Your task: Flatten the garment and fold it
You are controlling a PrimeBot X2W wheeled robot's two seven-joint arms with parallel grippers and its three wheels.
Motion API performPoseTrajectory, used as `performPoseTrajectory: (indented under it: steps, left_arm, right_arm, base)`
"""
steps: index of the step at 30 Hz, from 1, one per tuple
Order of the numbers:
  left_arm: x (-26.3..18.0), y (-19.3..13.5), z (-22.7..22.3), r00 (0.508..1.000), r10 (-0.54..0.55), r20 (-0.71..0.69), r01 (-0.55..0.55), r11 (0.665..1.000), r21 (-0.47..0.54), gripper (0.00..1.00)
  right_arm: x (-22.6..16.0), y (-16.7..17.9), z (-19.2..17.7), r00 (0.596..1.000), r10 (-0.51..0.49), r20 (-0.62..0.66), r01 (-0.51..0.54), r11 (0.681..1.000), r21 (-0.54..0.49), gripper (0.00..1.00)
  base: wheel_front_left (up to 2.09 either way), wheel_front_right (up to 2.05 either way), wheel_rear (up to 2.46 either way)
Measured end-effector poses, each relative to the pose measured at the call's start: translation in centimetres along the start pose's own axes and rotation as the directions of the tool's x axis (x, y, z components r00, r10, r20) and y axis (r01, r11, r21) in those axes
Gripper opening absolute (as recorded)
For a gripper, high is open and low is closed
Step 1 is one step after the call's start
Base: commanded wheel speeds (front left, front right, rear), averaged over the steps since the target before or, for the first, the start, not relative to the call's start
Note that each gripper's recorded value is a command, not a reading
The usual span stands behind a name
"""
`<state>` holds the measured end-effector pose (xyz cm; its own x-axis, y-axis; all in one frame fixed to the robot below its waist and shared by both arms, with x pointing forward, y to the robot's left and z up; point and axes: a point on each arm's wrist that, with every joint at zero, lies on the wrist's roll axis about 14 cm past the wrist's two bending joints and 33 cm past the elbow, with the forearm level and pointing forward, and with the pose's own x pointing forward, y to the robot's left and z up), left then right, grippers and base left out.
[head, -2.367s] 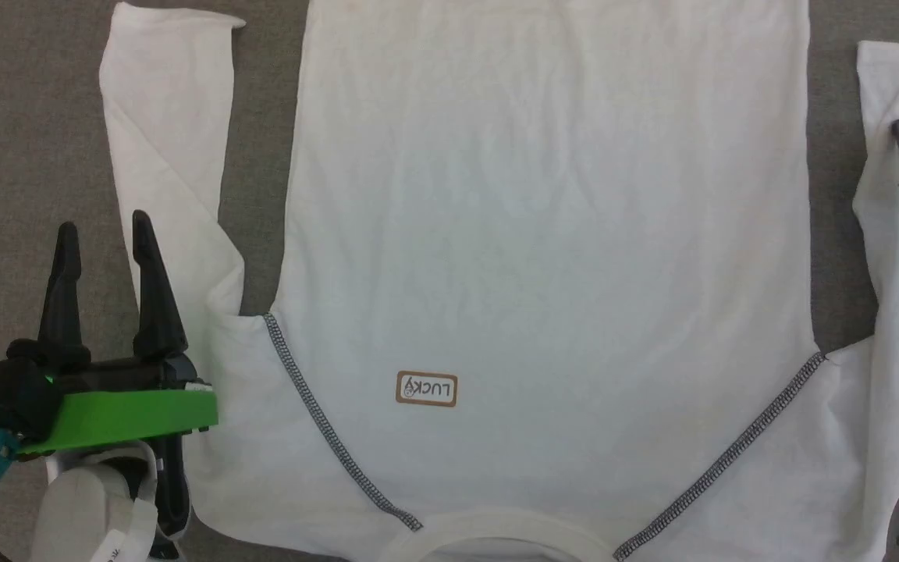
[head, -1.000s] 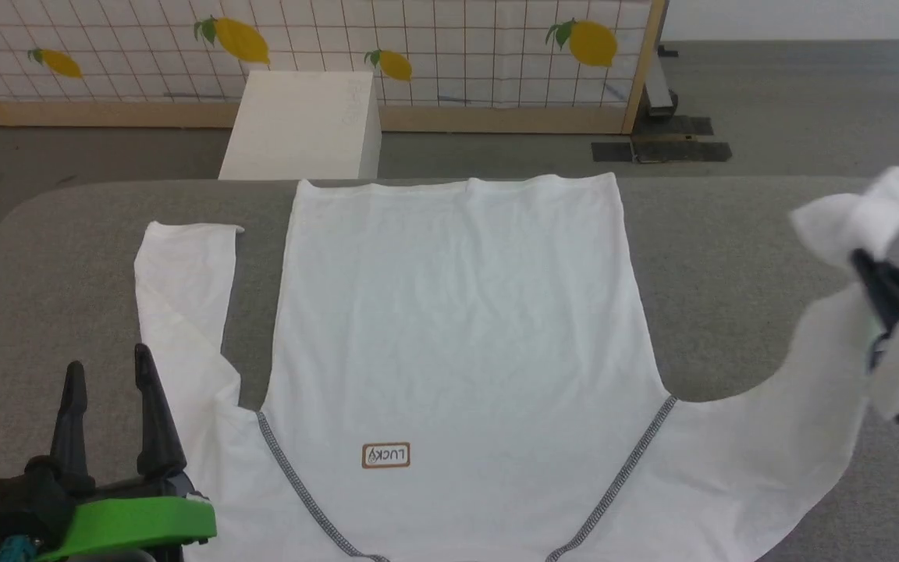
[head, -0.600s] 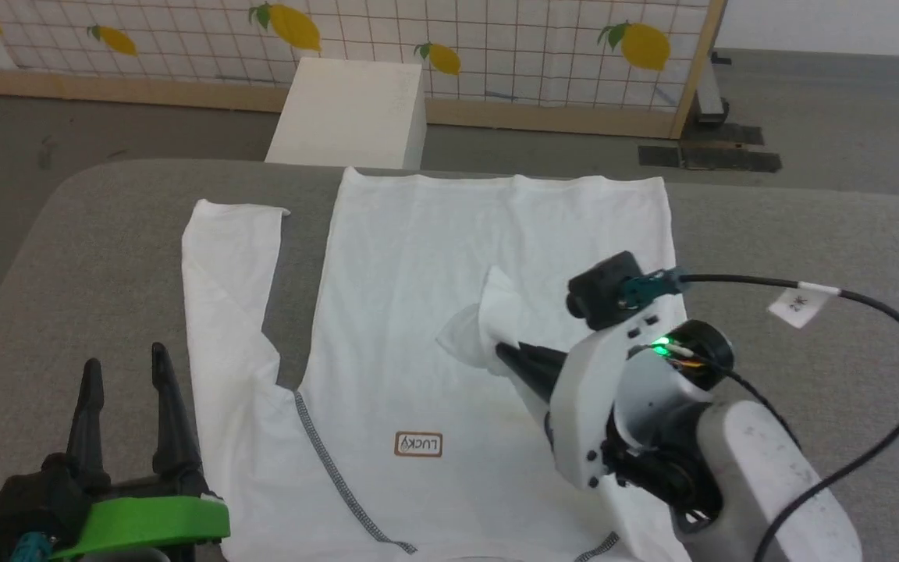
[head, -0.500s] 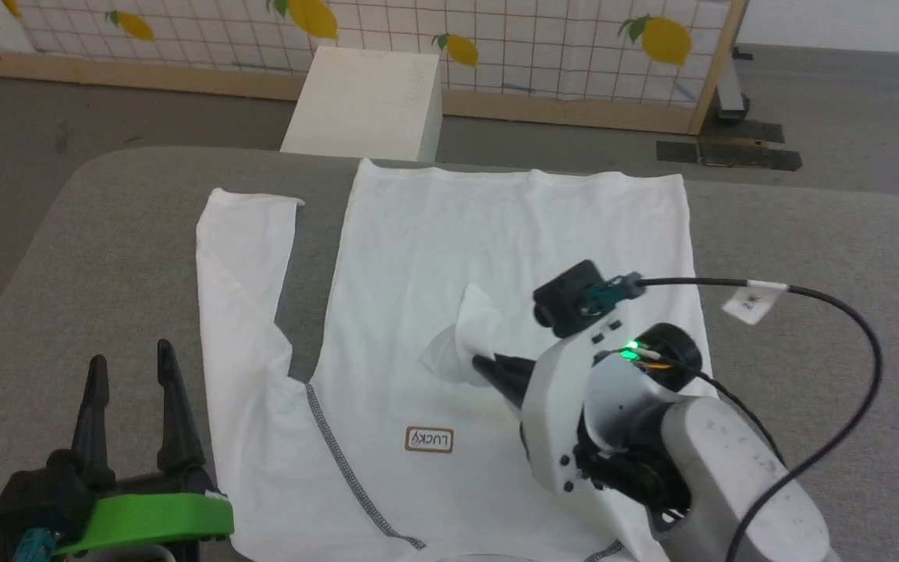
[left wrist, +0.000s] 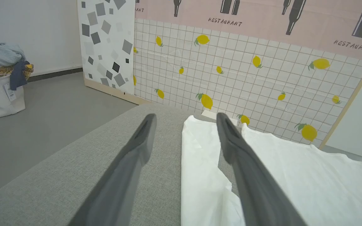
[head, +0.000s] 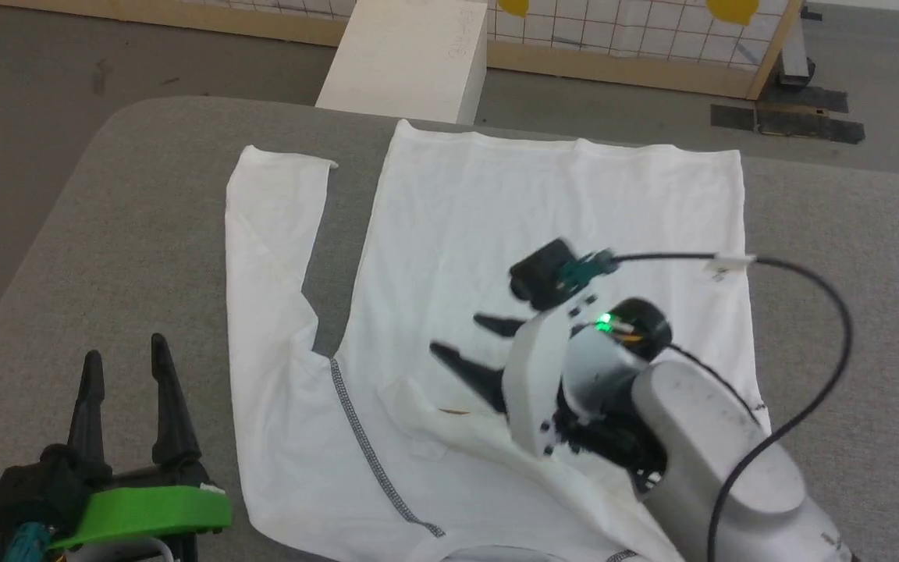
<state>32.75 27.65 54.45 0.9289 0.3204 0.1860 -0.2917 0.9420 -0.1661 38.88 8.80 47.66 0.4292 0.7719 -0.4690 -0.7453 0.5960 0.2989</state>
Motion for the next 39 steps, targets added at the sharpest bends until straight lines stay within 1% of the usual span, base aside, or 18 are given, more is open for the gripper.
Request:
performPoseTrajectory:
  steps: [2,4,5,7,8,11,12,13,15,16,19,21,23,25,28,33,36,39]
  left_arm:
    - [0.2,-0.2,-0.2,1.0,-0.008,-0.004,0.008,1.0,0.004,1.0]
    - [0.3,-0.6,-0.5,1.0,-0.019,-0.011,0.019,1.0,0.007,1.0]
    - [0.4,-0.8,-0.7,0.999,-0.028,-0.017,0.028,1.0,0.011,1.0]
    - [0.6,-1.3,-0.9,0.999,-0.043,-0.021,0.043,0.999,0.021,1.0]
    - [0.7,-1.5,-1.0,0.998,-0.052,-0.021,0.052,0.998,0.023,1.0]
    - [1.1,-2.3,-1.2,0.997,-0.076,-0.022,0.076,0.997,0.023,1.0]
    - [1.2,-2.6,-1.3,0.996,-0.084,-0.025,0.084,0.996,0.021,1.0]
    - [1.2,-2.8,-1.5,0.995,-0.09,-0.029,0.091,0.996,0.02,1.0]
    - [1.3,-3.3,-1.7,0.994,-0.107,-0.035,0.108,0.994,0.02,1.0]
    - [1.4,-3.6,-1.9,0.993,-0.115,-0.04,0.116,0.993,0.018,1.0]
    - [1.5,-4.3,-2.3,0.99,-0.134,-0.05,0.135,0.991,0.013,1.0]
    - [1.8,-4.8,-2.5,0.988,-0.148,-0.052,0.148,0.989,0.008,1.0]
    - [2.2,-5.2,-2.6,0.986,-0.159,-0.057,0.16,0.987,0.006,1.0]
    - [2.7,-5.5,-2.8,0.983,-0.169,-0.066,0.17,0.985,0.009,1.0]
    - [4.1,-5.7,-3.2,0.978,-0.187,-0.089,0.189,0.982,0.021,1.0]
    - [8.4,-6.6,-3.4,0.961,-0.245,-0.13,0.252,0.967,0.042,1.0]
    - [12.1,-6.9,-3.4,0.948,-0.263,-0.179,0.276,0.96,0.051,1.0]
    - [16.2,-6.6,-3.0,0.942,-0.249,-0.225,0.269,0.961,0.062,1.0]
  right_arm:
    - [-1.5,-2.1,3.3,0.988,-0.048,0.144,0.045,0.999,0.026,1.0]
    - [-3.6,-4.6,5.8,0.957,-0.121,0.263,0.112,0.992,0.049,1.0]
    - [-5.2,-6.3,7.0,0.93,-0.173,0.324,0.163,0.985,0.057,1.0]
    - [-8.4,-9.3,8.9,0.86,-0.27,0.433,0.262,0.962,0.078,1.0]
    - [-10.3,-10.8,9.5,0.815,-0.322,0.481,0.311,0.945,0.105,1.0]
    - [-15.5,-14.1,9.7,0.676,-0.453,0.581,0.45,0.878,0.161,1.0]
    - [-17.3,-15.0,9.3,0.627,-0.492,0.603,0.502,0.848,0.17,1.0]
    - [-18.6,-15.5,9.0,0.588,-0.52,0.62,0.542,0.822,0.175,1.0]
    - [-21.6,-16.4,8.1,0.498,-0.569,0.654,0.622,0.761,0.188,1.0]
    - [-22.7,-16.7,7.2,0.465,-0.591,0.659,0.654,0.731,0.194,1.0]
    - [-25.2,-17.0,4.7,0.386,-0.641,0.663,0.717,0.661,0.221,1.0]
    - [-26.5,-17.2,3.0,0.34,-0.676,0.654,0.737,0.624,0.261,1.0]
    - [-27.3,-17.3,1.3,0.312,-0.706,0.636,0.752,0.592,0.29,1.0]
    - [-27.7,-17.4,-0.4,0.302,-0.735,0.607,0.761,0.57,0.311,1.0]
    - [-27.7,-17.7,-1.9,0.299,-0.758,0.579,0.762,0.555,0.334,1.0]
    - [-27.5,-18.5,-2.1,0.288,-0.767,0.574,0.752,0.552,0.361,1.0]
    - [-26.7,-19.0,-1.9,0.3,-0.765,0.57,0.747,0.56,0.358,1.0]
    - [-25.6,-19.8,-1.1,0.313,-0.754,0.578,0.74,0.575,0.349,1.0]
  base:
    - [0.0,0.0,0.0]
    - [0.0,0.0,0.0]
    - [0.0,0.0,0.0]
    - [0.0,0.0,0.0]
    - [0.0,0.0,0.0]
    - [0.0,0.0,0.0]
    - [0.0,0.0,0.0]
    - [0.0,0.0,0.0]
    - [0.0,0.0,0.0]
    - [0.0,0.0,0.0]
    - [0.0,0.0,0.0]
    - [0.0,0.0,0.0]
    - [0.0,0.0,0.0]
    - [0.0,0.0,0.0]
    - [0.0,0.0,0.0]
    - [0.0,0.0,0.0]
    - [0.0,0.0,0.0]
    - [0.0,0.0,0.0]
